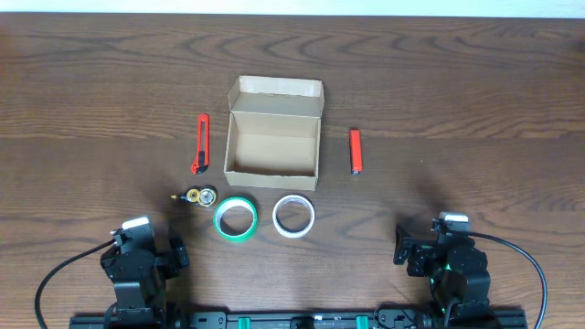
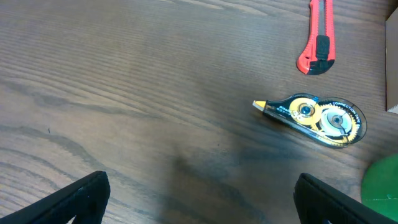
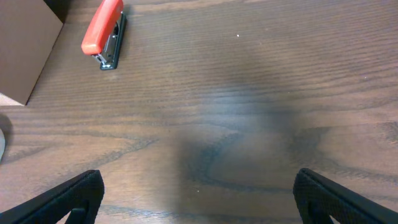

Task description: Pack container

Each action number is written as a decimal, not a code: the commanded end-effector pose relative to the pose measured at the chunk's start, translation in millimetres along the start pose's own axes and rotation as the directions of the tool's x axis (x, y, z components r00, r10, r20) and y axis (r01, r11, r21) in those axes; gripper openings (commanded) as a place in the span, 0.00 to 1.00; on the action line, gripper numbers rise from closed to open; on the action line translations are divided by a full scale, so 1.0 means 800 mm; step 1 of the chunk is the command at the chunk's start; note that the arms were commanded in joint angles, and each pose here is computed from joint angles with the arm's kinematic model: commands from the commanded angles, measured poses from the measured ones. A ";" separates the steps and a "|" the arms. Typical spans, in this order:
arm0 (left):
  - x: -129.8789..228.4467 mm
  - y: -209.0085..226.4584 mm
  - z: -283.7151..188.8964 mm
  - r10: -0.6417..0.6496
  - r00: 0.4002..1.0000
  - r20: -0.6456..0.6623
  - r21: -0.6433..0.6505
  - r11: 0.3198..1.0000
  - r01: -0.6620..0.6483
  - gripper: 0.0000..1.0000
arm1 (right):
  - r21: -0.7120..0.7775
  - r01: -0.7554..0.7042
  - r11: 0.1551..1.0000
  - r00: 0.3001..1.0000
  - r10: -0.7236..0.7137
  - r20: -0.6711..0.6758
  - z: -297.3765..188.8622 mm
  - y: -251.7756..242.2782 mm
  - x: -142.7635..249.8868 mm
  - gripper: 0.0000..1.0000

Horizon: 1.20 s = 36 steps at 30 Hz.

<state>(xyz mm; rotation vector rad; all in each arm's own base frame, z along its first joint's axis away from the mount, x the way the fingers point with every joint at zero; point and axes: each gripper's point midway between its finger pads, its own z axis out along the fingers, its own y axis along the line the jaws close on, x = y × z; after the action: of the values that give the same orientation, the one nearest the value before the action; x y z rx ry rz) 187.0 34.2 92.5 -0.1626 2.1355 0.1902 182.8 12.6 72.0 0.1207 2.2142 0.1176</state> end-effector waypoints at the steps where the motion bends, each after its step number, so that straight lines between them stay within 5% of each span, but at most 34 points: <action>1: 0.024 0.002 0.007 0.025 0.998 -0.057 -0.012 1.000 -0.025 0.95 | 0.000 -0.016 1.000 1.000 0.016 0.001 0.002 -0.001 0.002 0.99; 15: 0.024 0.002 0.007 0.025 0.998 -0.057 -0.012 1.000 -0.025 0.95 | -0.003 -0.017 1.000 0.999 0.018 0.029 0.002 0.000 -0.006 0.99; 23: 0.024 0.002 0.007 0.025 0.998 -0.057 -0.012 1.000 -0.025 0.95 | -0.182 -0.005 0.983 0.998 0.017 0.067 -0.013 0.042 -0.032 0.99; 36: 0.024 0.002 0.007 0.025 0.998 -0.057 -0.012 1.000 -0.025 0.95 | -0.036 0.019 0.999 0.983 -0.025 -0.182 -0.037 0.038 -0.129 0.99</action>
<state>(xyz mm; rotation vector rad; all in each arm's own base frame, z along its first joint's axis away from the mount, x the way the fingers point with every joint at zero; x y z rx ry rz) 187.1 34.1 92.1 -0.1624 2.1355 0.1897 206.2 33.9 157.7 0.0615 2.3672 0.2132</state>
